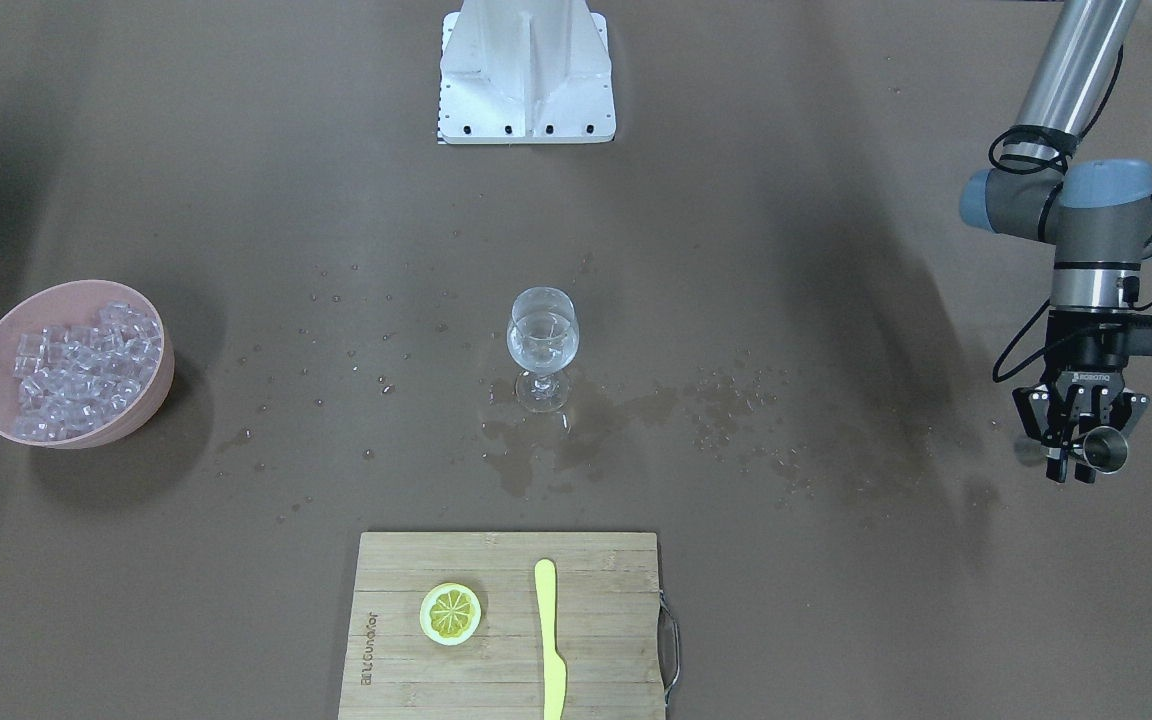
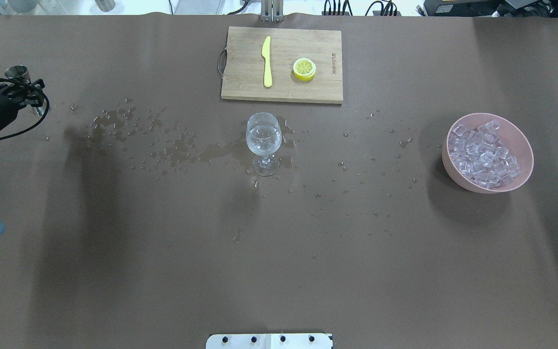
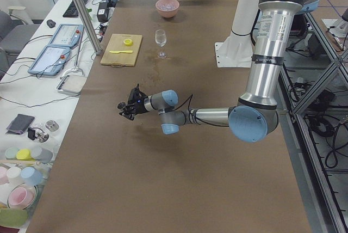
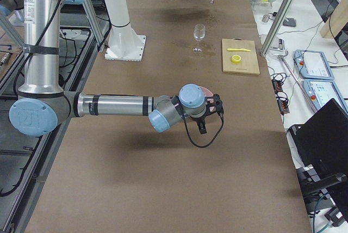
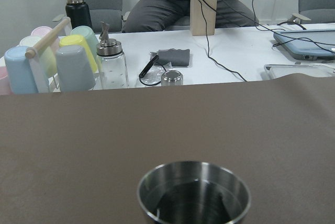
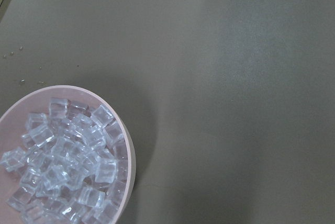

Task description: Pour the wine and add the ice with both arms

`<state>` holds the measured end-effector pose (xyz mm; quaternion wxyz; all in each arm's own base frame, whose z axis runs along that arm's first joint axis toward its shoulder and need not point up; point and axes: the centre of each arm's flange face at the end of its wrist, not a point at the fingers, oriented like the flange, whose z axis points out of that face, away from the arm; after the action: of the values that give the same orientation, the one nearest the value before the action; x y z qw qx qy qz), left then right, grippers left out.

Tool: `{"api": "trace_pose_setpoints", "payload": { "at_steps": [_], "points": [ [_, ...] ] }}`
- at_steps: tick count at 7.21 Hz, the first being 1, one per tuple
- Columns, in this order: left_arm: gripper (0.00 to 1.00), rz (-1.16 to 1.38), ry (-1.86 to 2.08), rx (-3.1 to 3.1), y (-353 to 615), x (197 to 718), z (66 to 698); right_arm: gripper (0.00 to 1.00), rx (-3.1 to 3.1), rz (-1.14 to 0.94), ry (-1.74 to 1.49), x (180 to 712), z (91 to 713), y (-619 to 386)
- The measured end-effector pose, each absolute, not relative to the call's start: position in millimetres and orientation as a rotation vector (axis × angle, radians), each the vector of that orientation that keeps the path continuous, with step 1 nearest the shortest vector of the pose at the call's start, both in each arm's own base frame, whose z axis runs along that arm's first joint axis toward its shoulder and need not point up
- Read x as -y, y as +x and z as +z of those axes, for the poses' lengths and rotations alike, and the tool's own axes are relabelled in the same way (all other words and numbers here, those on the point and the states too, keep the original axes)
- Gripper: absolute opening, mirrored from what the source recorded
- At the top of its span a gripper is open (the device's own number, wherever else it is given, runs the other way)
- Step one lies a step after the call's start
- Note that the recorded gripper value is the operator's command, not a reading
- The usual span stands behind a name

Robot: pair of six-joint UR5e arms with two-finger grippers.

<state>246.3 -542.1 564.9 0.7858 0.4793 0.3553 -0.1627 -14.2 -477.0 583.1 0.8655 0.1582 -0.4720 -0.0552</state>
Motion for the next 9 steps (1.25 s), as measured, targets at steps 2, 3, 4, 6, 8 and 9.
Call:
{"api": "trace_pose_setpoints", "payload": {
  "at_steps": [2, 3, 4, 6, 8, 9],
  "points": [
    [0.0, -0.358, 1.097, -0.843, 244, 538, 474, 1.0, 0.99, -0.111, 0.33, 477, 582, -14],
    [0.0, -0.344, 1.117, -0.866, 246, 532, 428, 1.0, 0.991, -0.112, 0.331, 477, 582, -14],
    [0.0, -0.289, 1.134, -0.865, 259, 524, 377, 1.0, 0.993, -0.115, 0.337, 477, 581, -14],
    [0.0, -0.176, 1.172, -0.8, 326, 492, 279, 1.0, 1.0, -0.135, 0.373, 476, 577, -14],
    [0.0, -0.079, 1.213, -0.619, 408, 447, 215, 1.0, 1.004, -0.146, 0.389, 475, 574, -15],
    [0.0, -0.024, 1.23, -0.546, 433, 427, 199, 1.0, 1.005, -0.149, 0.39, 475, 573, -16]
  ]
}}
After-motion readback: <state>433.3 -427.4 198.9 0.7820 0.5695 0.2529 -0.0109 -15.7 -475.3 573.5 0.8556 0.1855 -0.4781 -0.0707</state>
